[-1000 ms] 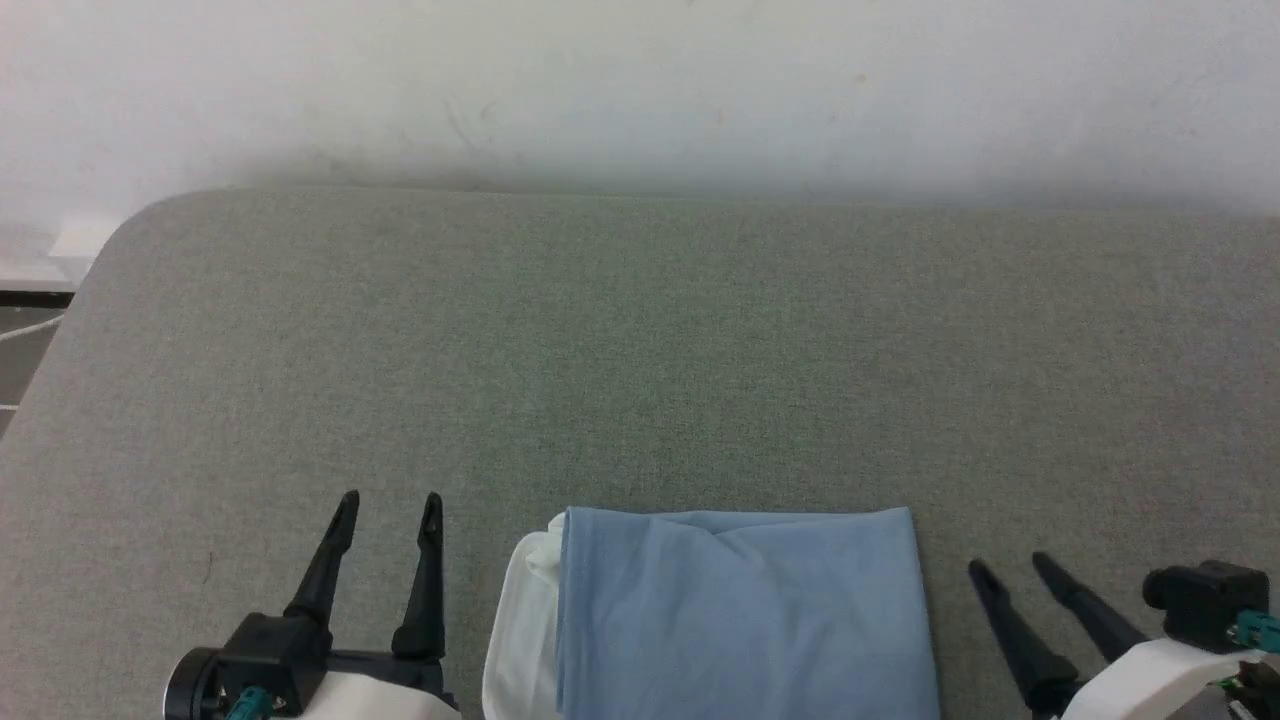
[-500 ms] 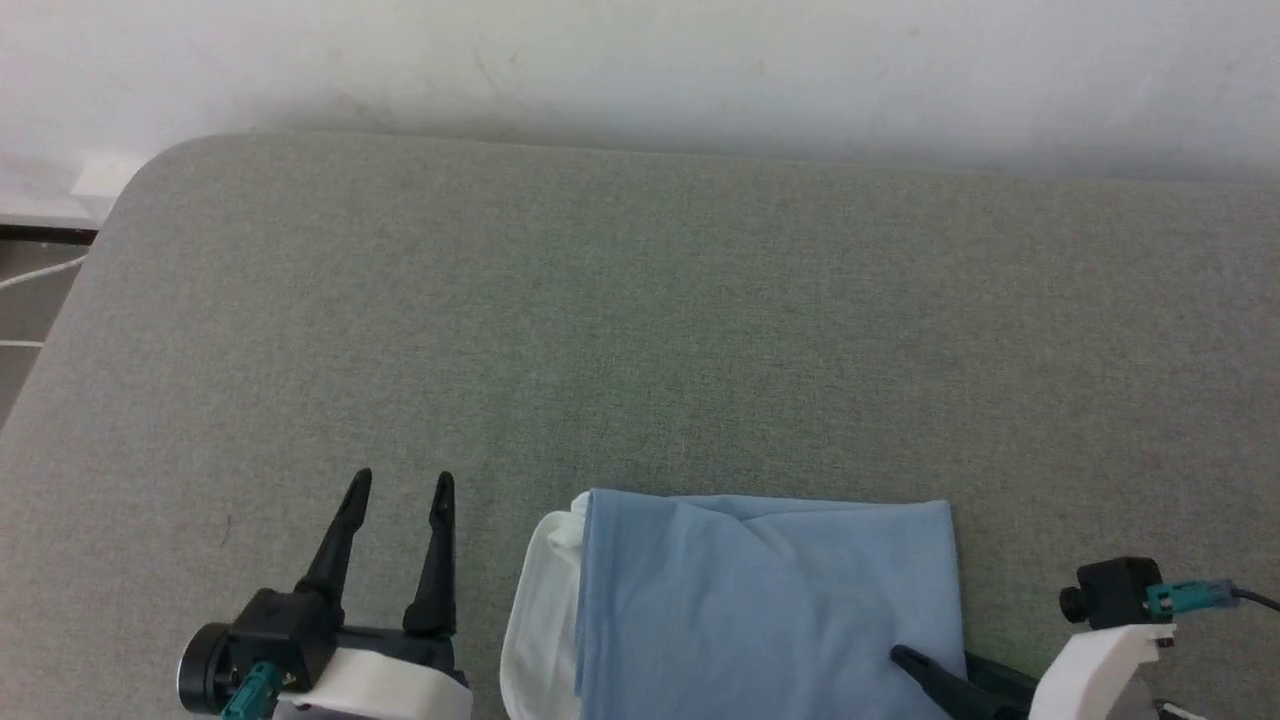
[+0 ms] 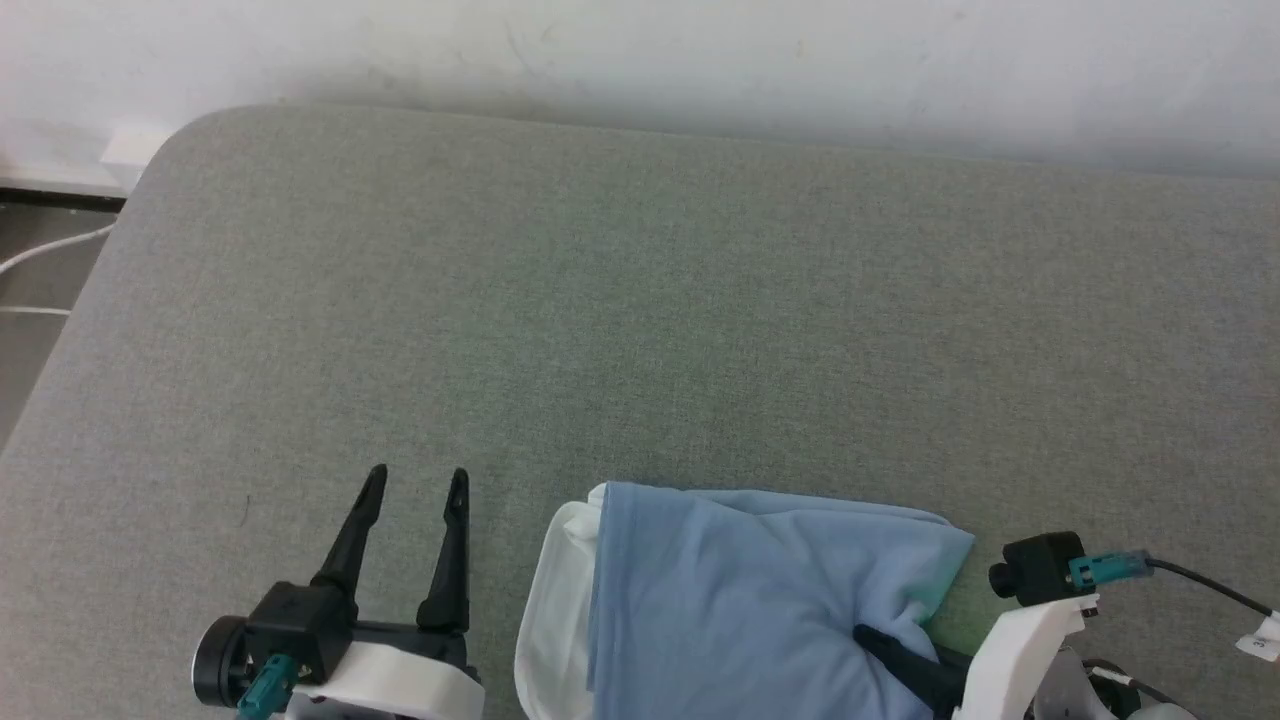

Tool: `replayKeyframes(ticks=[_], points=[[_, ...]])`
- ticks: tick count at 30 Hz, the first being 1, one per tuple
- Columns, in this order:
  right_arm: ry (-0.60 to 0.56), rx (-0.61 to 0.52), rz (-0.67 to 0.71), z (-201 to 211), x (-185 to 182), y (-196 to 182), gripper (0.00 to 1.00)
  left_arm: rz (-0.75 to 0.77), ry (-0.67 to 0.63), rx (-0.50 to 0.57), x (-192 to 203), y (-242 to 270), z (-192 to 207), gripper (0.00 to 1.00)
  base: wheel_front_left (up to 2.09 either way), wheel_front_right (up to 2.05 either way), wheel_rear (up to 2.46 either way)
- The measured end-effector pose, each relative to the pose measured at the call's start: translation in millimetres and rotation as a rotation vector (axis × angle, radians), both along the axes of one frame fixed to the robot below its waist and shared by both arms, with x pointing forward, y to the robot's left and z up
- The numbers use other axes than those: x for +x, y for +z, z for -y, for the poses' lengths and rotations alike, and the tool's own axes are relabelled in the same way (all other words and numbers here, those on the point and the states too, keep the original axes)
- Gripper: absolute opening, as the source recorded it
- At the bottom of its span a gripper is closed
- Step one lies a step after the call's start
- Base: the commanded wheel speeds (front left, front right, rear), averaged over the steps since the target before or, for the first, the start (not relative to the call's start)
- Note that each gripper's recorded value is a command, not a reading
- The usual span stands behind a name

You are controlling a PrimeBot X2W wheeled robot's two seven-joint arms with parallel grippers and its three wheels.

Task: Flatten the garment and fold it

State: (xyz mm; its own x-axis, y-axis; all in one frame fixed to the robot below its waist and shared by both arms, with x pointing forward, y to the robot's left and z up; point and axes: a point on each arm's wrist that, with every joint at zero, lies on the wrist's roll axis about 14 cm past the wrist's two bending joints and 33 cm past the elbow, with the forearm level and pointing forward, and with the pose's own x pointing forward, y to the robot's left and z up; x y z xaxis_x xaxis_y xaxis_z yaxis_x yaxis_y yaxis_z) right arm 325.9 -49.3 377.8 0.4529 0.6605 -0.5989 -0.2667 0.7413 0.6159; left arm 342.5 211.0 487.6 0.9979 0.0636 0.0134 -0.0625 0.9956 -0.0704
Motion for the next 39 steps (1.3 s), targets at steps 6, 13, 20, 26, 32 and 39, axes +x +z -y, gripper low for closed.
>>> replayKeyframes(ticks=[6, 13, 20, 26, 32, 39], points=[[-0.001, -0.108, 0.145, 20.6, 14.4, 5.3, 0.00, 0.019, -0.034, -0.009, 3.3, 4.9, 11.4, 1.00, 0.00, 0.00, 0.00], [0.101, -0.527, 0.404, 98.3, 54.9, 26.2, 0.00, 0.031, -0.126, -0.030, 16.6, 6.5, 42.3, 1.00, 0.00, 0.00, 0.00], [0.132, -0.848, 0.512, 173.0, 78.2, 62.5, 0.00, 0.075, -0.259, -0.055, 43.4, 17.2, 89.5, 1.00, 0.00, 0.00, 0.00], [0.091, -1.009, 0.480, 236.0, 81.6, 72.6, 0.00, 0.131, -0.361, -0.075, 74.8, 28.1, 126.4, 1.00, 0.00, 0.00, 0.00], [0.049, -1.144, 0.403, 304.9, 75.5, 64.1, 0.00, 0.130, -0.433, -0.094, 100.7, 16.2, 152.1, 1.00, 0.00, 0.00, 0.00], [-0.045, -1.302, 0.321, 389.8, 67.9, 60.2, 0.00, 0.089, -0.475, -0.106, 121.9, -13.3, 164.5, 1.00, 0.00, 0.00, 0.00]])
